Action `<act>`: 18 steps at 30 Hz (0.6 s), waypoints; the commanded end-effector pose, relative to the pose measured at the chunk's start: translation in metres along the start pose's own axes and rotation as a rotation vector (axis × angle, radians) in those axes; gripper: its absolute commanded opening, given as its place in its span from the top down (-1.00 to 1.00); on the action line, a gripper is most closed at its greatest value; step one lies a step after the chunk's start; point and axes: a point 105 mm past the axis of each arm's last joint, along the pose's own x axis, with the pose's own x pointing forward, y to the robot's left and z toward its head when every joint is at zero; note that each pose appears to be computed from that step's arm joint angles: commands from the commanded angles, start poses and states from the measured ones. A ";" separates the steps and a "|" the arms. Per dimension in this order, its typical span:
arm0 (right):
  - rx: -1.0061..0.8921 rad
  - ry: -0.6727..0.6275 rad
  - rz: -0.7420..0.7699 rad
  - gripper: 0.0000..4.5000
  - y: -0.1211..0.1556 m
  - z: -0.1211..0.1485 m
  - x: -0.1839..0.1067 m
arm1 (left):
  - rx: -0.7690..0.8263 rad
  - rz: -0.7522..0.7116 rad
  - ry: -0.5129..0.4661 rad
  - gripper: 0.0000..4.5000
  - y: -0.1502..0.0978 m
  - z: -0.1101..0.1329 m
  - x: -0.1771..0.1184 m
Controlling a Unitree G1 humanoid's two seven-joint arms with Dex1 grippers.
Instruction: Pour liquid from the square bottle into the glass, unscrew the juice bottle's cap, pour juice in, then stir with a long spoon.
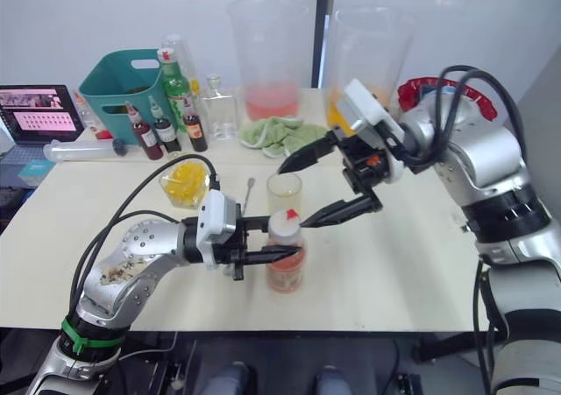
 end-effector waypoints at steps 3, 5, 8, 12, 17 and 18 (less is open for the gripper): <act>-0.053 -0.038 -0.213 -0.99 0.008 0.014 0.003 | -0.041 -0.062 -0.002 0.34 -0.004 -0.009 0.007; 0.020 -0.054 -0.293 -0.99 0.016 0.008 0.009 | -0.051 -0.068 -0.025 0.34 -0.001 -0.007 0.008; 0.068 -0.075 -0.363 -0.99 0.025 0.007 0.016 | -0.063 -0.078 -0.028 0.34 0.002 -0.009 0.009; 0.092 -0.068 -0.451 -0.99 0.031 0.000 0.028 | -0.072 -0.111 -0.029 0.34 0.004 -0.010 0.014; 0.119 -0.086 -0.506 -0.99 0.033 -0.003 0.034 | -0.075 -0.133 -0.036 0.34 0.005 -0.008 0.016; 0.122 -0.084 -0.512 -0.99 0.032 -0.004 0.034 | -0.075 -0.135 -0.037 0.34 0.005 -0.008 0.016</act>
